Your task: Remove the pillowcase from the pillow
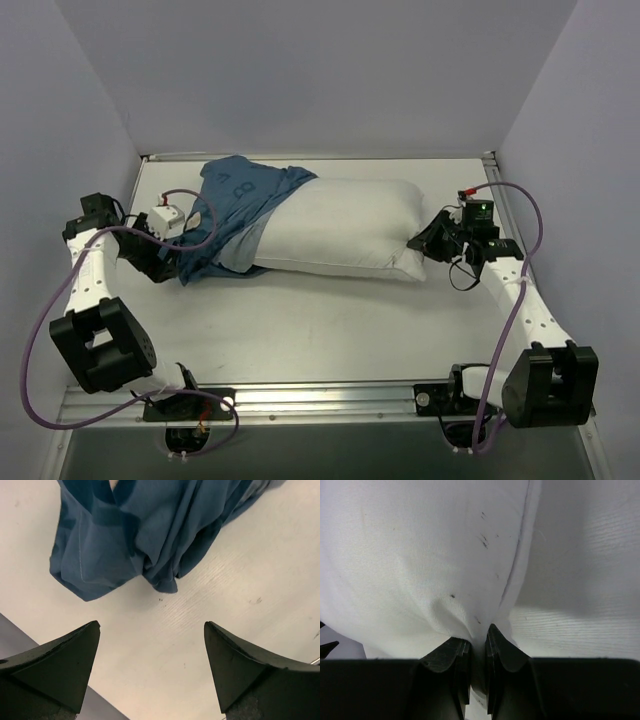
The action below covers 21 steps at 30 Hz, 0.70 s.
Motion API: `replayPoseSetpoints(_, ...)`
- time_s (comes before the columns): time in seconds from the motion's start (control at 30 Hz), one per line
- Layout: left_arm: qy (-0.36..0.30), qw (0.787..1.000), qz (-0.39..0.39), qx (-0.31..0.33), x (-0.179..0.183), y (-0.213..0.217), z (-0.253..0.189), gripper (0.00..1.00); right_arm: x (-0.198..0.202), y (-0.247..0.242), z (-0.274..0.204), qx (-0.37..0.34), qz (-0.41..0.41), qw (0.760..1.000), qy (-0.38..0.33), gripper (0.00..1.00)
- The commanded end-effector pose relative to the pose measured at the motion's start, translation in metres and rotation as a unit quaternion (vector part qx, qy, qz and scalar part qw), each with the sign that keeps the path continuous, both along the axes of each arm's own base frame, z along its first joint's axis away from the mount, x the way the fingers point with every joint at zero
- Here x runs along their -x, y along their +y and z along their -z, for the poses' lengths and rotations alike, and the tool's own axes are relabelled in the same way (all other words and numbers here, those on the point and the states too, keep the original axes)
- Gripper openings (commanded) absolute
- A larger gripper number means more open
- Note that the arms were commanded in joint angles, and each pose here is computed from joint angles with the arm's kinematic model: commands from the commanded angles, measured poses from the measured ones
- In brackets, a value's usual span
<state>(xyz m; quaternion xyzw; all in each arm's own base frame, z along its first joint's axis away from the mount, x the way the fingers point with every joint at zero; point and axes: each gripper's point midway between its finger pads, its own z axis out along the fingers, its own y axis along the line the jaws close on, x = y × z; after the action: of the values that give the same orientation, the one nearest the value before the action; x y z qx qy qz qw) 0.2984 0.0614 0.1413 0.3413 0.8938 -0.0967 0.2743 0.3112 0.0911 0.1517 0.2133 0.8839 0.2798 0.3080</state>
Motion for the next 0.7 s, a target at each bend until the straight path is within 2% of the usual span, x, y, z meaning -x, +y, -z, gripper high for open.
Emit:
replayPoseSetpoints(0.0, 0.025, 0.997, 0.028, -0.074, 0.014, 0.02, 0.024, 0.94, -0.022, -0.01, -0.013, 0.03, -0.008, 0.999, -0.026, 0.0)
replayPoseSetpoints(0.03, 0.008, 0.995, 0.017, -0.1, 0.002, 0.031, 0.029, 0.94, -0.029, -0.019, -0.017, 0.034, 0.0, 0.999, -0.031, 0.0)
replayPoseSetpoints(0.07, 0.016, 0.994, 0.008, -0.104, 0.001, 0.033, 0.043, 0.94, -0.032, -0.025, -0.017, 0.042, 0.0, 0.999, -0.033, 0.0)
replayPoseSetpoints(0.13, -0.008, 0.993, -0.024, -0.113, -0.02, 0.041, 0.049, 0.94, -0.04, -0.029, -0.015, 0.045, -0.004, 0.998, -0.03, 0.0)
replayPoseSetpoints(0.33, -0.029, 0.997, -0.028, -0.068, -0.058, 0.018, 0.066, 0.94, -0.048, -0.031, -0.009, 0.055, -0.017, 0.998, -0.028, 0.0)
replayPoseSetpoints(0.37, -0.036, 0.999, -0.015, -0.035, -0.063, 0.006, 0.063, 0.94, -0.048, -0.032, -0.008, 0.057, -0.018, 0.998, -0.027, 0.0)
replayPoseSetpoints(0.47, -0.007, 0.997, 0.047, 0.063, -0.046, -0.035, 0.058, 0.94, -0.048, -0.033, -0.005, 0.057, -0.018, 0.998, -0.023, 0.0)
replayPoseSetpoints(0.57, 0.017, 0.993, 0.079, 0.087, -0.029, -0.045, 0.061, 0.94, -0.048, -0.034, -0.005, 0.057, -0.015, 0.998, -0.025, 0.0)
replayPoseSetpoints(0.6, 0.02, 0.994, 0.075, 0.075, -0.029, -0.041, 0.067, 0.98, -0.048, -0.034, -0.004, 0.056, -0.015, 0.998, -0.024, 0.0)
replayPoseSetpoints(0.63, 0.021, 0.995, 0.064, 0.068, -0.033, -0.039, 0.077, 0.88, -0.048, -0.035, -0.004, 0.056, -0.015, 0.998, -0.023, 0.0)
replayPoseSetpoints(0.67, 0.027, 0.996, 0.056, 0.067, -0.034, -0.037, 0.081, 0.72, -0.048, -0.035, -0.003, 0.056, -0.015, 0.998, -0.021, 0.0)
